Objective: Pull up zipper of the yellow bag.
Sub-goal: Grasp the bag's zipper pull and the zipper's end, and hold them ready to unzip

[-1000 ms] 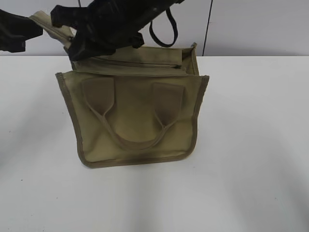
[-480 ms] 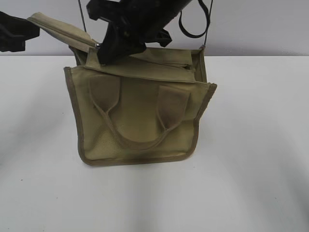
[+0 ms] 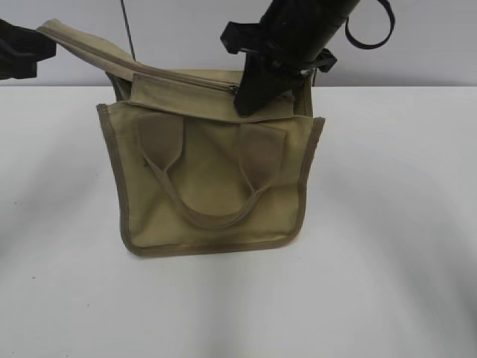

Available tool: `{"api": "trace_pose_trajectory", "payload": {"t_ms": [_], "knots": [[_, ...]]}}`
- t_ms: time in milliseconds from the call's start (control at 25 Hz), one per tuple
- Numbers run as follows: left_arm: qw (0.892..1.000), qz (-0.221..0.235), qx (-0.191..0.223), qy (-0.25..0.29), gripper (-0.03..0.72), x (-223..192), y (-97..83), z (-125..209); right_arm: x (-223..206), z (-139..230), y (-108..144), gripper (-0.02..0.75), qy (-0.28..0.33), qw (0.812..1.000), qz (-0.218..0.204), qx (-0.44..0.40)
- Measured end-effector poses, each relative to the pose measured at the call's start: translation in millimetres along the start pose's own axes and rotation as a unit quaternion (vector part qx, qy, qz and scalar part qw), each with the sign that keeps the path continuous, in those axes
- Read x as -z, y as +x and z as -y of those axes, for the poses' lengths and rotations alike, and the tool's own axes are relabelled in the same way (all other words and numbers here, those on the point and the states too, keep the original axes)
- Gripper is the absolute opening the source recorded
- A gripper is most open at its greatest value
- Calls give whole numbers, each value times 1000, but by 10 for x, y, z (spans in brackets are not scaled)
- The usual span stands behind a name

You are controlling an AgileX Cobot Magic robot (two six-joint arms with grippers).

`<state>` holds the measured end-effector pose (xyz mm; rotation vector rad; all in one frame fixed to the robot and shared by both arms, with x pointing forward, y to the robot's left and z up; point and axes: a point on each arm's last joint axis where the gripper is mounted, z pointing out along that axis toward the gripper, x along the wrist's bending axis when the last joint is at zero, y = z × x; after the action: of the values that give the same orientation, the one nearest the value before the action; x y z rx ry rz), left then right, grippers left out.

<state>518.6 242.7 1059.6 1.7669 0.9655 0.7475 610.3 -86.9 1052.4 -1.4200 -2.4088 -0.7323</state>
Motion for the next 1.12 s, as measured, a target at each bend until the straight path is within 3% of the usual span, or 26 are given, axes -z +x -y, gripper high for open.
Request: {"api": "trace_pose_trajectory", "payload": {"t_ms": [400,680,800,1000,1120], "knots": [[1000,-2,1,0,8,1,6,1,316,45,-217,-12,-11,997,80,18],[1000,-4,1,1,9,1,10,3,335,47,-204,12,-14,997,74,15],[1000,-9,6,6,79,2,18,30,343,46,-216,137,-14,997,72,12],[998,-19,31,49,421,10,-13,312,428,56,-179,521,-24,997,74,16],[992,-34,80,94,475,41,-51,594,563,80,-112,565,-38,996,81,25]]}}
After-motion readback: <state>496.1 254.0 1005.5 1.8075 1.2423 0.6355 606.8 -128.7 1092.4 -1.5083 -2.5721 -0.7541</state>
